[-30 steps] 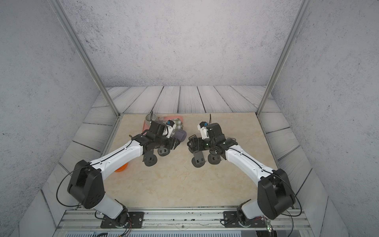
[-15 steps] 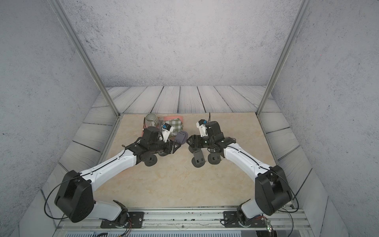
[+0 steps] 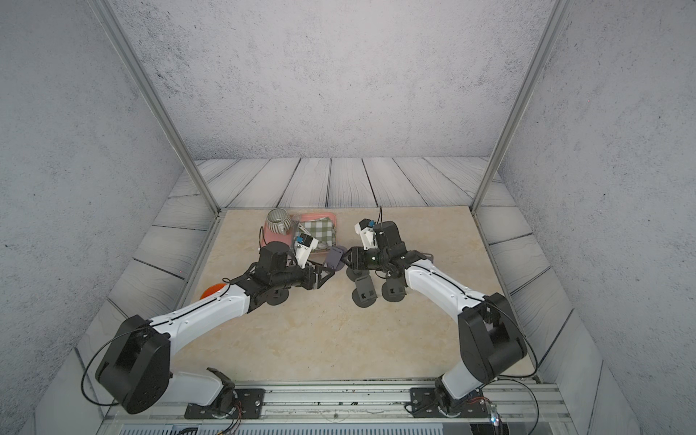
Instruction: Open the phone stand
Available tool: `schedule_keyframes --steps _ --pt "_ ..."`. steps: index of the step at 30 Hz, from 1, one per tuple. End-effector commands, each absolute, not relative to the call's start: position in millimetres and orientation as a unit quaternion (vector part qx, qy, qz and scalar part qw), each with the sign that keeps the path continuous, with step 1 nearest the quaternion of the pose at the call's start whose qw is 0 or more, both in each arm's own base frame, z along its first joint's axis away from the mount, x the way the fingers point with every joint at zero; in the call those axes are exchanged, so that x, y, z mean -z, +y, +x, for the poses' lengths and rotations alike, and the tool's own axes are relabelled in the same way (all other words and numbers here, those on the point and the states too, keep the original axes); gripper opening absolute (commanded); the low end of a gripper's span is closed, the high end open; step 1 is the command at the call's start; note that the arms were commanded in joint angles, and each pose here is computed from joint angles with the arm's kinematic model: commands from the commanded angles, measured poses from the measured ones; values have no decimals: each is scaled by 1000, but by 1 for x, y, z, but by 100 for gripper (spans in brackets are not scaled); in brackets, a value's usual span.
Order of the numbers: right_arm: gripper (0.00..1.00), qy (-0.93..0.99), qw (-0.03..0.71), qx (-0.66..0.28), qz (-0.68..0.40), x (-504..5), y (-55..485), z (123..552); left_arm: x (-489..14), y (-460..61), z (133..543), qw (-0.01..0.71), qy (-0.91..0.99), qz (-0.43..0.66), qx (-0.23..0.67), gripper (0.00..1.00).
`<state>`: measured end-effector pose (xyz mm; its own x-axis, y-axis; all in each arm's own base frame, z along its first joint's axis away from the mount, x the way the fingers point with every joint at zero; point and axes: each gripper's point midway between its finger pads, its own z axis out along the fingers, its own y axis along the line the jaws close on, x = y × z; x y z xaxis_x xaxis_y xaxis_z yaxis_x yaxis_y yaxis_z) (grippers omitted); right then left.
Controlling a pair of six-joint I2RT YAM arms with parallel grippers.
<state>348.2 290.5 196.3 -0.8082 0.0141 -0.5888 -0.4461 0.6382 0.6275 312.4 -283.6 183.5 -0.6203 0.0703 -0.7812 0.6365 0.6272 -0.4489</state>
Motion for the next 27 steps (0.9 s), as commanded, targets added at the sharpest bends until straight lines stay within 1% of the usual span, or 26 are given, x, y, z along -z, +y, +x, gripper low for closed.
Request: schedule_keyframes --steps 1,5,7,13,27 --pt "24 849 280 -430 -125 -195 302 349 -222 -297 306 417 769 240 421 60" --pt "7 851 276 -427 -133 -189 309 345 -224 -298 305 418 768 242 421 60" --pt "0 855 280 -417 -132 -186 305 345 -223 -297 305 415 771 245 417 60" --pt "0 868 300 -370 -143 -187 292 349 -217 -292 302 402 786 253 397 60" --pt "0 898 362 -192 -162 -194 236 361 -207 -287 301 384 805 250 376 60"
